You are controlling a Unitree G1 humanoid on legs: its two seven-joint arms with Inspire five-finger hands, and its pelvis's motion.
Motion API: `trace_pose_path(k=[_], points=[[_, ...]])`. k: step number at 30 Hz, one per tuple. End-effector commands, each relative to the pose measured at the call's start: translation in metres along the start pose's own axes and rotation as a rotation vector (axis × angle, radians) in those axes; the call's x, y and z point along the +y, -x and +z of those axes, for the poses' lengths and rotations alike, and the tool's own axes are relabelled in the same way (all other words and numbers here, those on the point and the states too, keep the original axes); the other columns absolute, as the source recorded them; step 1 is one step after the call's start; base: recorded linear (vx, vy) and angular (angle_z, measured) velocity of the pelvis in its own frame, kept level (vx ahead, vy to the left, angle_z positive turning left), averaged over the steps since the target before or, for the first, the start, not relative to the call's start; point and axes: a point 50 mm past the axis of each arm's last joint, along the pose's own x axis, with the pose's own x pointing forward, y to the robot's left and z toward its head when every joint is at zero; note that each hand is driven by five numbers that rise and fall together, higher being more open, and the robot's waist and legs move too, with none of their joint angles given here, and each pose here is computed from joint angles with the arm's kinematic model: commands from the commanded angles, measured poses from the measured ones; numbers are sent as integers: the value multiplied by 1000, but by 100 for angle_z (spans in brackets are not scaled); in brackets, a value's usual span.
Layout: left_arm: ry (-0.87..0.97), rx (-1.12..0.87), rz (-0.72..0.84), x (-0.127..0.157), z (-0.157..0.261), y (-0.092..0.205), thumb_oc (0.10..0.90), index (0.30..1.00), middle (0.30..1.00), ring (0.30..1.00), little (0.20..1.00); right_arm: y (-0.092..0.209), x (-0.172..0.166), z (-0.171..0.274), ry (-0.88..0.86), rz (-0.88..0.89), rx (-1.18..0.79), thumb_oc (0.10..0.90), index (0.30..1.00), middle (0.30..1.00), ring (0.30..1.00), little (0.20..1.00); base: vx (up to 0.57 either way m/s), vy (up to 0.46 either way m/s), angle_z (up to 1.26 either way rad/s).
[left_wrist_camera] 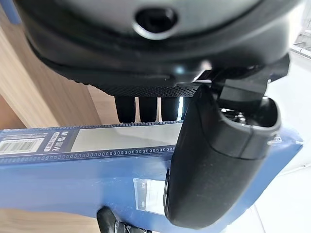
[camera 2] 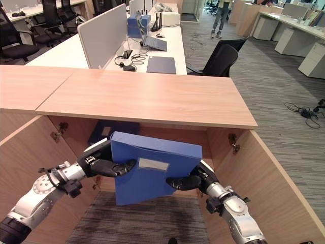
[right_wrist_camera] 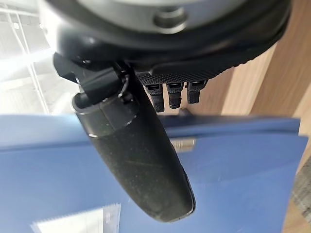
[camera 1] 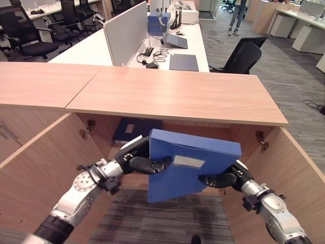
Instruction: Put the empty folder in the office cabinet
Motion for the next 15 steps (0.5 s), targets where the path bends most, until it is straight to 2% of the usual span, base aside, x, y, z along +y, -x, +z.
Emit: trace_pose_path(k=[1,4,5,6,7,10,15], points=[[9,-317,-176,-14,61,-42,400,300,300,300,300,-32,7,77,13,80,-370,800,900,900,900,900,0,0,0],[94,-314,-255,-28,57,-54,400,300,300,300,300,-45,30,87,-37,236,-395,800,900,900,900,900,0,0,0],[94,-315,-255,-28,57,-54,400,300,300,300,300,-46,30,87,-37,237,-395,725,787,787,787,787,0,0,0],[112,-318,-275,-32,56,-57,400,300,300,300,300,-48,37,87,-45,283,-388,413,319,319,319,319,0,0,0],[128,-318,-286,-34,55,-58,400,300,300,300,300,-50,43,87,-58,321,-386,400,300,300,300,300,0,0,0],[197,-320,-324,-41,48,-63,400,300,300,300,300,-56,64,77,-149,436,-348,400,300,300,300,300,0,0,0],[252,-316,-296,-40,40,-62,400,300,300,300,300,-56,71,55,-261,433,-290,400,300,300,300,300,0,0,0]])
